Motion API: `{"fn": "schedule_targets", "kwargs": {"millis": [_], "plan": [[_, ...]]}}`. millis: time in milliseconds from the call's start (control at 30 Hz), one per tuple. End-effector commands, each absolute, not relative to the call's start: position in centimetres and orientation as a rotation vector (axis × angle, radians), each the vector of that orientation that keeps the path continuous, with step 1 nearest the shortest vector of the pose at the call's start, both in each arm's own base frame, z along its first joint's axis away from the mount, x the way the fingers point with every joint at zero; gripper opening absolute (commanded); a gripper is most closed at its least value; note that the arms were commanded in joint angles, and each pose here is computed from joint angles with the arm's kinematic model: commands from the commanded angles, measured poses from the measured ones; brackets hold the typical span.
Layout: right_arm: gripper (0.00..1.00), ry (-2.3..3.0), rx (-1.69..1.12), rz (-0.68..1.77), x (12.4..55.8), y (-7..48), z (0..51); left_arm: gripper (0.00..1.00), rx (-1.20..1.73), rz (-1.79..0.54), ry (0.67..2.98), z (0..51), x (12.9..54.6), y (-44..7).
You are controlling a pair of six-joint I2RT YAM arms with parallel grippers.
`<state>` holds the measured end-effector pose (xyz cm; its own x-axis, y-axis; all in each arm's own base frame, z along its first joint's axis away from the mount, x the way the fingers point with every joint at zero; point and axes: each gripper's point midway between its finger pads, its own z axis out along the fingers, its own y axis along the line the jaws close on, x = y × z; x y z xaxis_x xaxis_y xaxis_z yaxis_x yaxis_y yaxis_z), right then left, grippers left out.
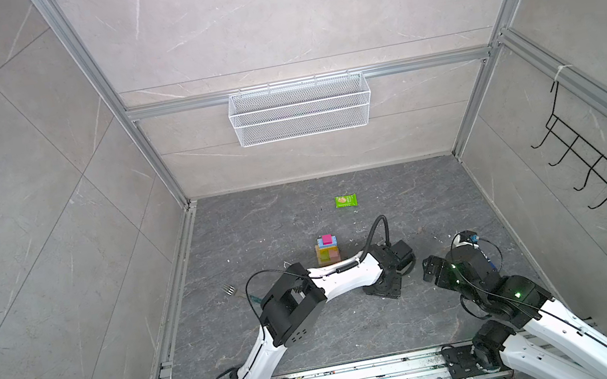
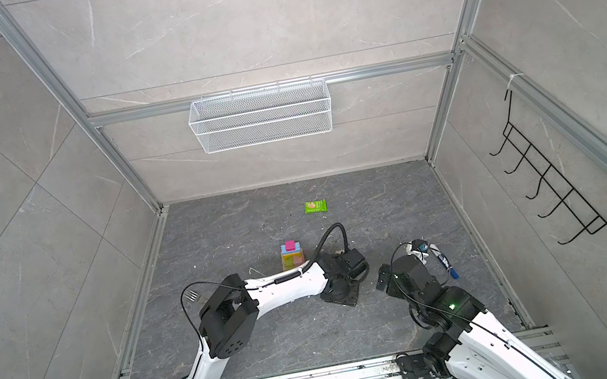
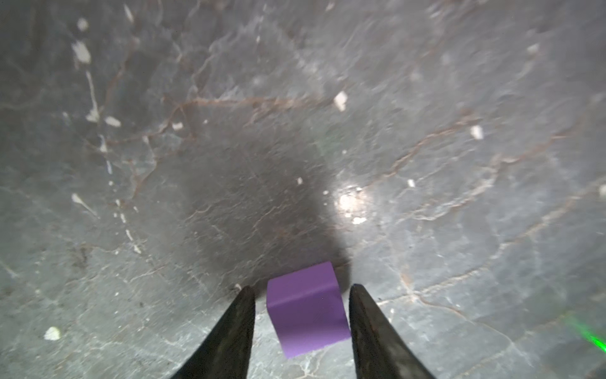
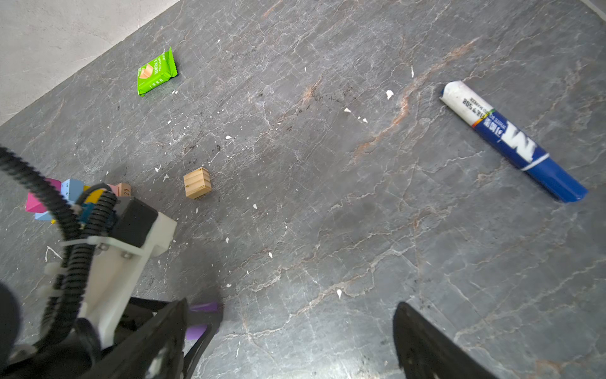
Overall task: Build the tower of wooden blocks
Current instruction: 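Lower the left gripper around the purple cube and close on it, then lift the purple cube and carry it above the stack with the left gripper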
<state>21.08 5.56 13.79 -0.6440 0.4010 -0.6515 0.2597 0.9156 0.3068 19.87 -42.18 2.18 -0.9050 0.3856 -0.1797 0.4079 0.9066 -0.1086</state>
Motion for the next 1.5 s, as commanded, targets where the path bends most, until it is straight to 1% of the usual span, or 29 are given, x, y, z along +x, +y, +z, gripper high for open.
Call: {"fn": "schedule_targets", "kwargs": {"millis": [0, 167, 467, 533, 600, 633, 800, 900, 1000, 1233, 1467], "plan": [[0.99, 2.292, 0.463, 0.241, 21.3, 5.7, 14.1, 0.48, 0.575, -0.187, 2.948, 2.2, 19.5, -41.8], [0.99, 2.294, 0.465, 0.243, 21.2, 5.7, 13.9, 0.47, 0.561, -0.179, 2.953, 2.1, 19.5, -41.6], [0.99, 2.294, 0.463, 0.248, 21.3, 5.8, 13.9, 0.37, 0.587, -0.140, 2.944, 2.1, 19.6, -41.0], [0.99, 2.295, 0.463, 0.248, 21.3, 5.8, 13.9, 0.31, 0.583, -0.124, 2.934, 2.3, 19.8, -40.7], [0.99, 2.294, 0.442, 0.268, 21.3, 6.1, 14.1, 0.22, 0.582, -0.127, 2.921, 2.6, 20.0, -40.5], [0.98, 2.291, 0.426, 0.284, 21.4, 6.4, 14.2, 0.19, 0.580, -0.127, 2.917, 2.8, 20.1, -40.4], [0.98, 2.276, 0.302, 0.405, 21.8, 8.6, 14.9, 0.14, 0.574, -0.150, 2.908, 4.0, 21.0, -39.9], [0.98, 2.278, 0.250, 0.459, 22.1, 9.7, 15.2, 0.07, 0.564, -0.163, 2.897, 4.7, 21.5, -39.6], [0.98, 2.278, 0.213, 0.496, 22.2, 10.6, 15.4, 0.03, 0.553, -0.166, 2.887, 5.5, 22.0, -39.2], [0.98, 2.260, 0.118, 0.591, 22.5, 12.4, 16.1, 0.02, 0.526, -0.160, 2.859, 8.1, 23.6, -37.7], [0.98, 2.230, 0.030, 0.679, 22.5, 14.1, 16.9, 0.03, 0.486, -0.199, 2.819, 11.4, 26.3, -36.5]]}}
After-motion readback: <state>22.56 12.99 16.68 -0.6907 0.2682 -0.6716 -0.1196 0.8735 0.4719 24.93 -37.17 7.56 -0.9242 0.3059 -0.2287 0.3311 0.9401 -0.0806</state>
